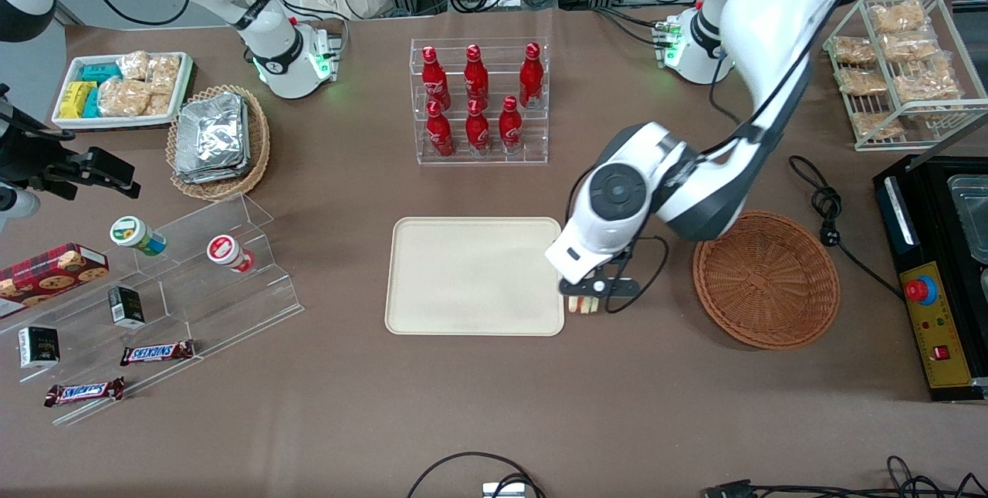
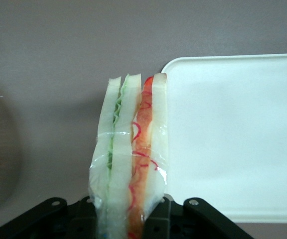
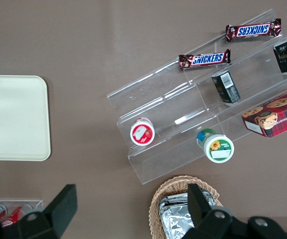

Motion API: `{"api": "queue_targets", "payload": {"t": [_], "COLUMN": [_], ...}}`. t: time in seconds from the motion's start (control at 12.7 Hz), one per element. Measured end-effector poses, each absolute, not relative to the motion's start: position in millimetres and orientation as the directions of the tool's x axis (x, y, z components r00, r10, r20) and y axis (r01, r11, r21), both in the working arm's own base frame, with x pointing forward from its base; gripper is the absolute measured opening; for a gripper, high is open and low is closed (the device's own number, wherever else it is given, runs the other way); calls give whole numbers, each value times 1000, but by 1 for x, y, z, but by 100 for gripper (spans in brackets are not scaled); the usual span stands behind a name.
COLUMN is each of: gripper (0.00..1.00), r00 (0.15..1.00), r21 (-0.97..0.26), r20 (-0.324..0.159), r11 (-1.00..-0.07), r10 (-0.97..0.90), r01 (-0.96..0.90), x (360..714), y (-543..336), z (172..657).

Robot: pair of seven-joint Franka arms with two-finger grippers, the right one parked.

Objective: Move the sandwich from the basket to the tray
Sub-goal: 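Carry the held sandwich with the left gripper over to the cream tray, then lower the sandwich onto the tray and open the left gripper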

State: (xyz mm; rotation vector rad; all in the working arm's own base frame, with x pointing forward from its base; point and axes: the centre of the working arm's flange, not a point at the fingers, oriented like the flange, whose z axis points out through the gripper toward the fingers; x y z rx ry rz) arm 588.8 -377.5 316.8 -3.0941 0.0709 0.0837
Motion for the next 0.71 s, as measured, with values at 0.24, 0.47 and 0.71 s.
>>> {"api": "queue_targets", "payload": {"t": [0.24, 0.47, 0.71], "gripper": [21, 21, 21], "r00": [999, 998, 999], "r21": [28, 83, 75], "r20": [-46, -54, -34], "r11": [-999, -996, -996], "r10": [-30, -34, -41], "r01": [-29, -29, -39], "x": [582, 576, 573], "y": [-409, -424, -433], "z": [259, 216, 211]}}
